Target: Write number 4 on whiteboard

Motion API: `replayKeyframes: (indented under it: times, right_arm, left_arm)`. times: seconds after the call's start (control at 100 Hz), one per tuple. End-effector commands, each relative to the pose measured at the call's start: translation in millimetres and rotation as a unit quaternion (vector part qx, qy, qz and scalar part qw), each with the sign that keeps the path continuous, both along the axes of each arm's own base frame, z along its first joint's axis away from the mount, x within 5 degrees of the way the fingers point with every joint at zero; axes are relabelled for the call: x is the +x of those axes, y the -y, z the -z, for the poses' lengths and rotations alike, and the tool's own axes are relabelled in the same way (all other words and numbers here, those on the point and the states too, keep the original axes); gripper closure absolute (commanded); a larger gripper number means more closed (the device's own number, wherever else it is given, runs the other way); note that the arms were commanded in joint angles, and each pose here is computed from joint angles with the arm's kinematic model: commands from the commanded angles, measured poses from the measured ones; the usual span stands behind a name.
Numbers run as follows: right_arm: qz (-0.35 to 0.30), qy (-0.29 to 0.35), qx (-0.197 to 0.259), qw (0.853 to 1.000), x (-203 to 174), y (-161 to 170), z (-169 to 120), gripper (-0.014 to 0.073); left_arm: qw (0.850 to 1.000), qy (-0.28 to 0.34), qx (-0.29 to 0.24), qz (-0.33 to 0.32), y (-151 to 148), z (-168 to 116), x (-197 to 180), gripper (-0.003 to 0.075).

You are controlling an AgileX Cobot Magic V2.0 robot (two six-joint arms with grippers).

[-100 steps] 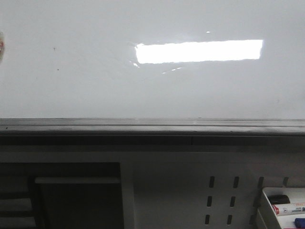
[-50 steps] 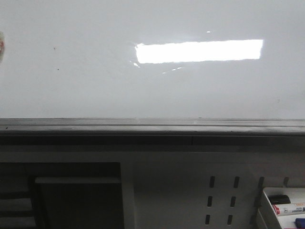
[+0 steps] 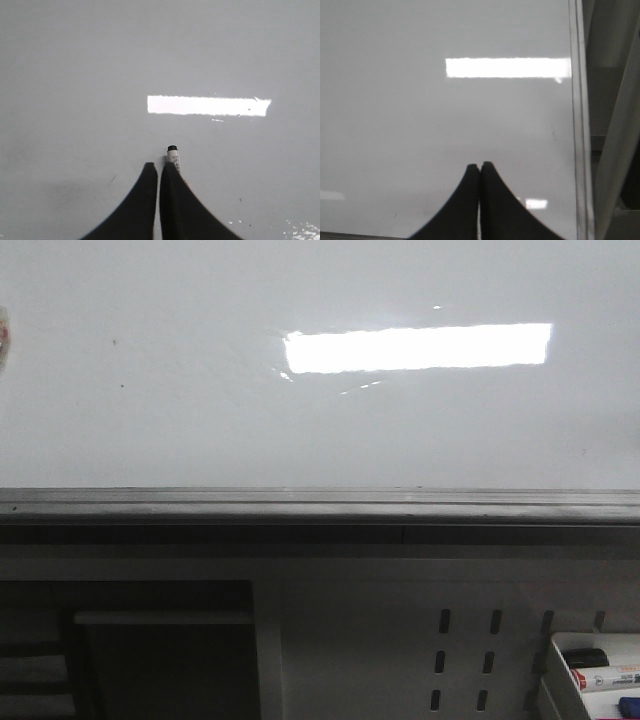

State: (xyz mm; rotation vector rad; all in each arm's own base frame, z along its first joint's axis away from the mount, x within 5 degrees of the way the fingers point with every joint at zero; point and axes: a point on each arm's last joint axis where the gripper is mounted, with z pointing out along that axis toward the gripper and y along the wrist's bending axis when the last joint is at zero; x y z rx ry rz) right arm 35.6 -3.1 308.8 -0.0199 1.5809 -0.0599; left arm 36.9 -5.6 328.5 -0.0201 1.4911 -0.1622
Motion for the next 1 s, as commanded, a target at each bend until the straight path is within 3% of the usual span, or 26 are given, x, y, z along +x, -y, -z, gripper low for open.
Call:
replayKeyframes:
  times: [0.0, 0.21, 0.62, 0.73, 0.8, 0.88, 0.95, 0.99]
  right_arm:
    - [0.015, -0.003, -0.027, 1.0, 4, 3, -31, 0.0664]
    - [0.013, -0.001, -0.025, 1.0, 16, 2, -52, 0.0664]
    - [0.012, -0.008, -0.025, 1.0, 17, 2, -50, 0.0664]
    - [0.014, -0.026, -0.023, 0.999, 17, 2, -47, 0.0592]
    - [0.015, -0.031, -0.023, 0.999, 17, 2, -46, 0.0441]
    - [0.015, -0.034, -0.023, 0.999, 17, 3, -45, 0.0239]
    - [0.015, -0.032, -0.023, 0.999, 17, 3, -45, 0.014]
    - [0.015, -0.031, -0.023, 0.999, 17, 2, -46, 0.0118]
  left_arm:
    - [0.999, -0.012, 0.031, 0.001, 1, -31, 7, 0.0741]
    - [0.999, -0.039, 0.032, 0.003, 2, -44, 28, 0.0741]
    - [0.998, -0.054, 0.033, 0.003, 2, -42, 35, 0.0741]
    - [0.998, -0.054, 0.038, -0.001, 1, -42, 35, 0.073]
    - [0.997, -0.054, 0.046, -0.008, 0, -42, 35, 0.0631]
    - [0.997, -0.054, 0.047, -0.008, 0, -42, 35, 0.04]
    - [0.998, -0.054, 0.045, -0.008, 0, -42, 35, 0.0223]
    - [0.998, -0.054, 0.041, -0.006, 1, -42, 35, 0.0167]
